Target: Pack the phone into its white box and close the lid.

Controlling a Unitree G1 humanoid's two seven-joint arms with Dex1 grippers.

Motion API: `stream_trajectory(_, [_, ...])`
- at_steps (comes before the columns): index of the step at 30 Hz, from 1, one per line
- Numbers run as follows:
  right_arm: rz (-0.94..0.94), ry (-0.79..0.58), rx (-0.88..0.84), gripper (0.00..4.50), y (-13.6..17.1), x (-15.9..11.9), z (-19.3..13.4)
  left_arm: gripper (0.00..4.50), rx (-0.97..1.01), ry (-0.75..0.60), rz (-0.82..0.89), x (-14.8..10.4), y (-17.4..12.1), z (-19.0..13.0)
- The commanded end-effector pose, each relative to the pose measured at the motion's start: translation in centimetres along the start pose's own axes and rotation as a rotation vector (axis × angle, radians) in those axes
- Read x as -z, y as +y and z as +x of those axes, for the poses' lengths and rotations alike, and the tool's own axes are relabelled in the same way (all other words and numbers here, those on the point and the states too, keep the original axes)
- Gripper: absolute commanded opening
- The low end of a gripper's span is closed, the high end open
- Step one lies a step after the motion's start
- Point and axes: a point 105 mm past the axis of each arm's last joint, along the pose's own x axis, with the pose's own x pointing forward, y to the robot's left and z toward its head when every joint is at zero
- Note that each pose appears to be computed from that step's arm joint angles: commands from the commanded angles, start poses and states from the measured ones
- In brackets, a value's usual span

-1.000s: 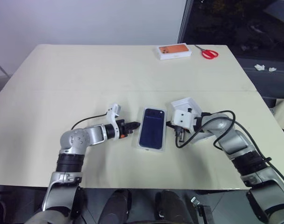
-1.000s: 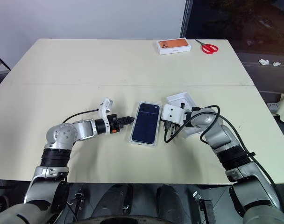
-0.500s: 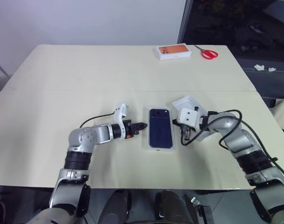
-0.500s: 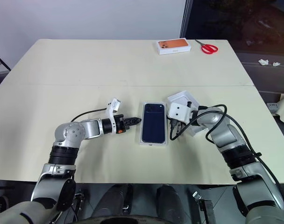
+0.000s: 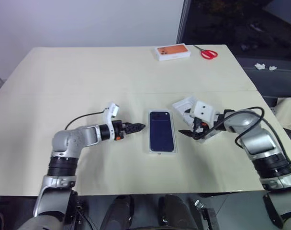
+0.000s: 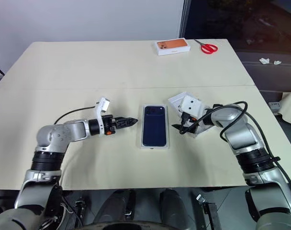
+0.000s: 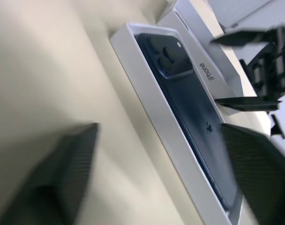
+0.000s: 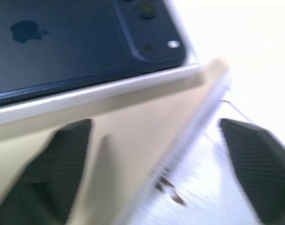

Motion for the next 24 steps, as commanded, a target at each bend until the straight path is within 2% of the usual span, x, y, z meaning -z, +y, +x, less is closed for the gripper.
stream_trajectory(1, [0.003, -0.001, 0.119, 4.49, -2.3, -1.5, -1.7, 4.46, -0.015, -0.061, 0.094, -1.4, 0.2, -2.1])
stream_trajectory(4, [0.181, 0.040, 0.201, 4.49, -3.5, -1.0, -2.1, 4.46, 0.007, -0.127, 0.180, -2.6, 0.0, -3.9])
stream_trajectory(7, [0.334, 0.146, 0.199, 4.49, -2.3, 0.4, -1.9, 4.46, 0.054, -0.177, 0.286, -3.3, -0.3, -6.3])
stream_trajectory(13, [0.553, 0.173, 0.133, 4.49, 0.0, -0.2, -1.1, 4.46, 0.154, -0.232, 0.430, -3.9, -1.3, -10.3])
stream_trajectory(24, [0.599, 0.273, 0.105, 4.49, 1.0, 0.1, -1.0, 4.46, 0.163, -0.239, 0.454, -3.0, -1.8, -9.9])
